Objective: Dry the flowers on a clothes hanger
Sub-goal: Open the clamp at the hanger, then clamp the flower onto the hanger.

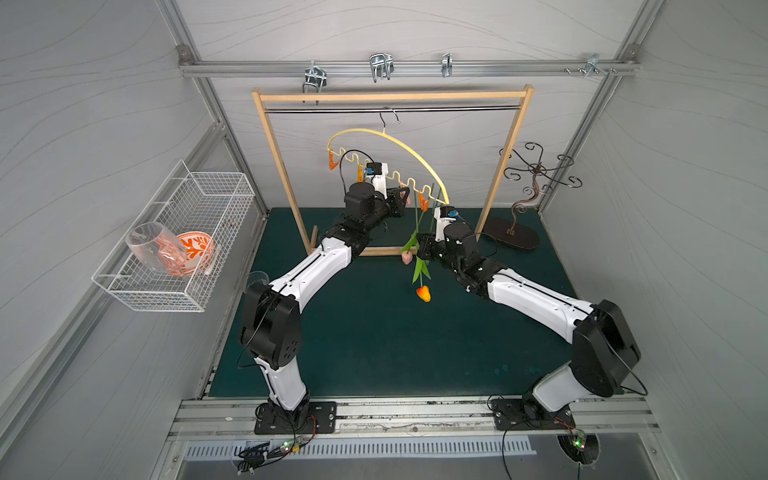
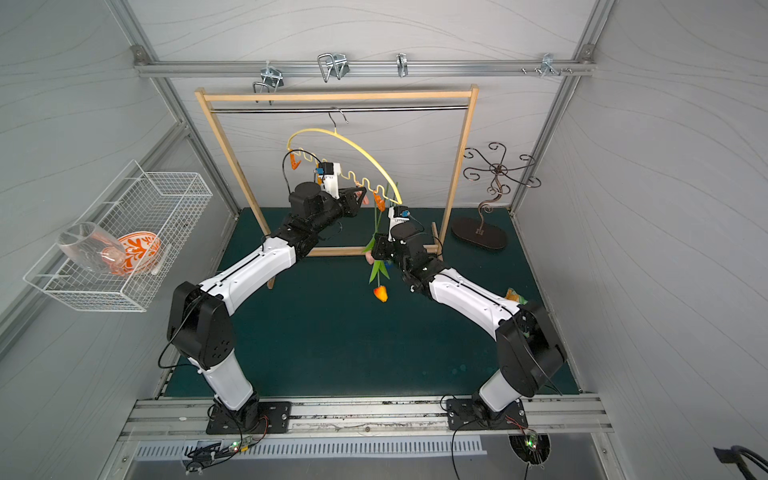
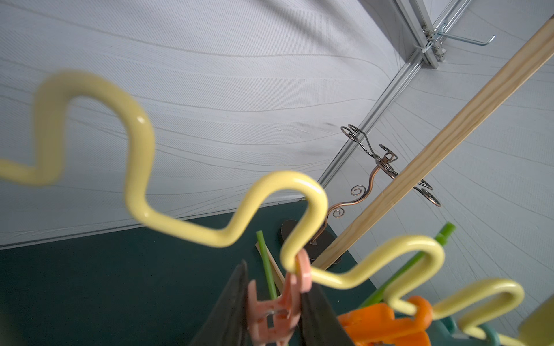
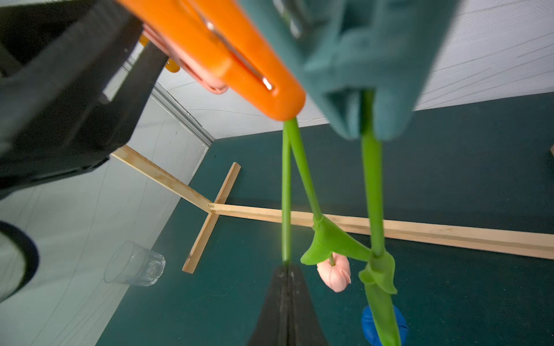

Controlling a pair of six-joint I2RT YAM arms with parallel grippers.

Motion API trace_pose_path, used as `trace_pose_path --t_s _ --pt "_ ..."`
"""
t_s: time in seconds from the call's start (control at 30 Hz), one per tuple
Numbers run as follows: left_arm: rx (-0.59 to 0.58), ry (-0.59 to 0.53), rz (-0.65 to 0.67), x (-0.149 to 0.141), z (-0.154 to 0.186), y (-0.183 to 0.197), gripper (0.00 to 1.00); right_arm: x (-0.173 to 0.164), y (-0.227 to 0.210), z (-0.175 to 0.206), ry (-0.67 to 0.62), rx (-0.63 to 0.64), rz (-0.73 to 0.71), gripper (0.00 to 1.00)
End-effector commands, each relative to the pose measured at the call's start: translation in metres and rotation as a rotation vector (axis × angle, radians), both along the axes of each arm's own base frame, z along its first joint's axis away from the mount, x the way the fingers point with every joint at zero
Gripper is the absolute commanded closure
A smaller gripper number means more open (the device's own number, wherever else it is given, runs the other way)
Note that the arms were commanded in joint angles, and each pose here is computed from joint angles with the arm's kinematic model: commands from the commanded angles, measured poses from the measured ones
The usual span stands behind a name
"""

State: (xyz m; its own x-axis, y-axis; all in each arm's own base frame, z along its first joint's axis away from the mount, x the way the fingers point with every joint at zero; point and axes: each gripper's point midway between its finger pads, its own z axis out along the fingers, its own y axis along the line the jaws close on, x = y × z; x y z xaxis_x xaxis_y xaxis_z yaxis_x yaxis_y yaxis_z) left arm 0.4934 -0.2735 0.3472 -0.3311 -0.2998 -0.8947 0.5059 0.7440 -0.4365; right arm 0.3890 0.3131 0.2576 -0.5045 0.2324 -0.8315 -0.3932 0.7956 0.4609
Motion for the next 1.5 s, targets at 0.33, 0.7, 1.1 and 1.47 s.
trace_pose_path --t_s 0.33,0.7,1.1,1.47 --pt "-0.011 -0.118 -0.03 -0.015 0.049 0.001 0.72 0.012 0.022 0.047 -0.085 0.065 0.052 1.0" --pt "-0.017 -0.116 -0.039 -0.018 0.052 0.001 0.73 0.017 0.031 0.051 -0.107 0.063 0.075 1.0" --pt "-0.003 -0.112 -0.034 -0.016 0.046 0.001 0.73 0.002 0.034 0.052 -0.15 0.05 0.136 1.0" --pt "-0.011 -0.11 -0.034 -0.014 0.046 0.0 0.73 -0.003 0.037 0.056 -0.173 0.053 0.155 1.0"
